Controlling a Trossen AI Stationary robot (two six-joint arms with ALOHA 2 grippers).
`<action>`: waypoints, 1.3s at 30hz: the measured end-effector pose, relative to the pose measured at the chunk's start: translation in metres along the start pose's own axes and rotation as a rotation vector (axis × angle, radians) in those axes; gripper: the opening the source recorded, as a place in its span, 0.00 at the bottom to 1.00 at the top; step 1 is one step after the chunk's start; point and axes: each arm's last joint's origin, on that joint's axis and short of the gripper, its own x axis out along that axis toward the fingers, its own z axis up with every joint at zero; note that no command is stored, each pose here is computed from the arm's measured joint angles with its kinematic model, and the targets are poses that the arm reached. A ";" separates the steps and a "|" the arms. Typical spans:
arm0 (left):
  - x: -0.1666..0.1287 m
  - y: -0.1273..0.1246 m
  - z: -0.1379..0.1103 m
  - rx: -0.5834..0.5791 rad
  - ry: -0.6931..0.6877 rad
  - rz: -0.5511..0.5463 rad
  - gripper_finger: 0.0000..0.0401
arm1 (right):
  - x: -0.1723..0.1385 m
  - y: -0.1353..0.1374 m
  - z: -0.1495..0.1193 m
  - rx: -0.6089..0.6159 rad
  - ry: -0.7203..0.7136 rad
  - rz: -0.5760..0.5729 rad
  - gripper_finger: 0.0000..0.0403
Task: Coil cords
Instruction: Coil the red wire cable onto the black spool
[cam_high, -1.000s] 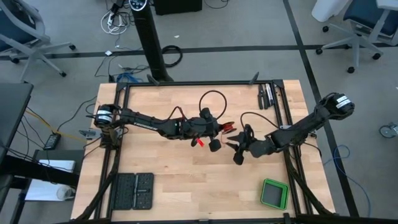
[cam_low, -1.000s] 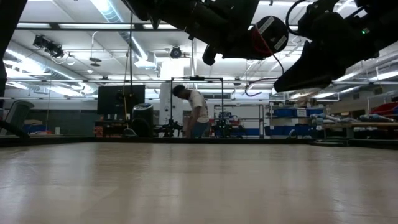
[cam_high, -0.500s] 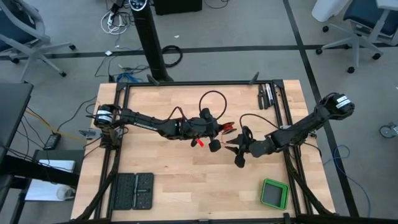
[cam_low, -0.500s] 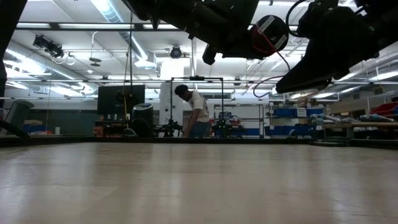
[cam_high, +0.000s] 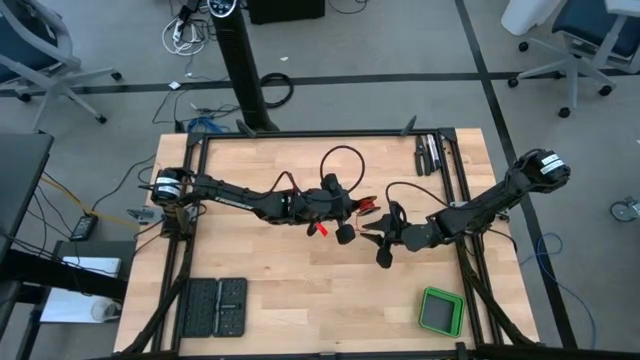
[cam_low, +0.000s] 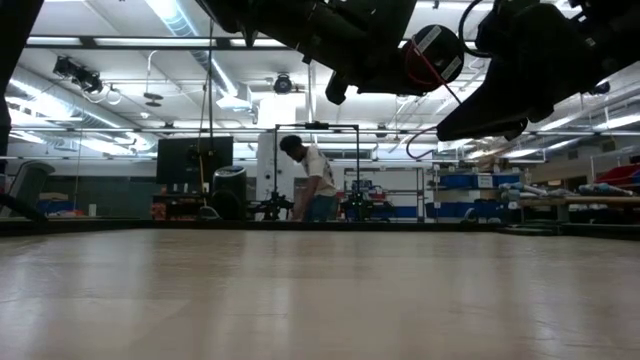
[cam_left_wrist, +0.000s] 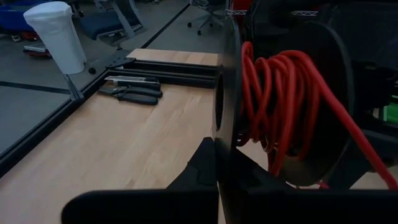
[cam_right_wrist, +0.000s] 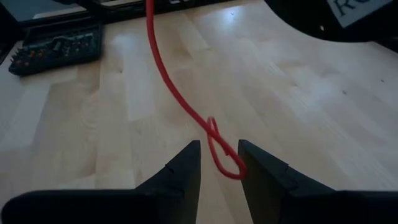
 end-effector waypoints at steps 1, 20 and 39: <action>0.000 0.000 0.000 0.000 0.000 0.000 0.00 | 0.000 0.000 0.000 0.000 0.000 0.000 0.26; 0.000 0.000 -0.001 0.004 0.013 -0.004 0.00 | -0.002 -0.006 -0.008 -0.012 0.069 -0.073 0.01; 0.000 -0.002 0.005 -0.069 -0.039 -0.084 0.00 | -0.014 -0.010 0.037 -0.021 0.076 -0.097 0.00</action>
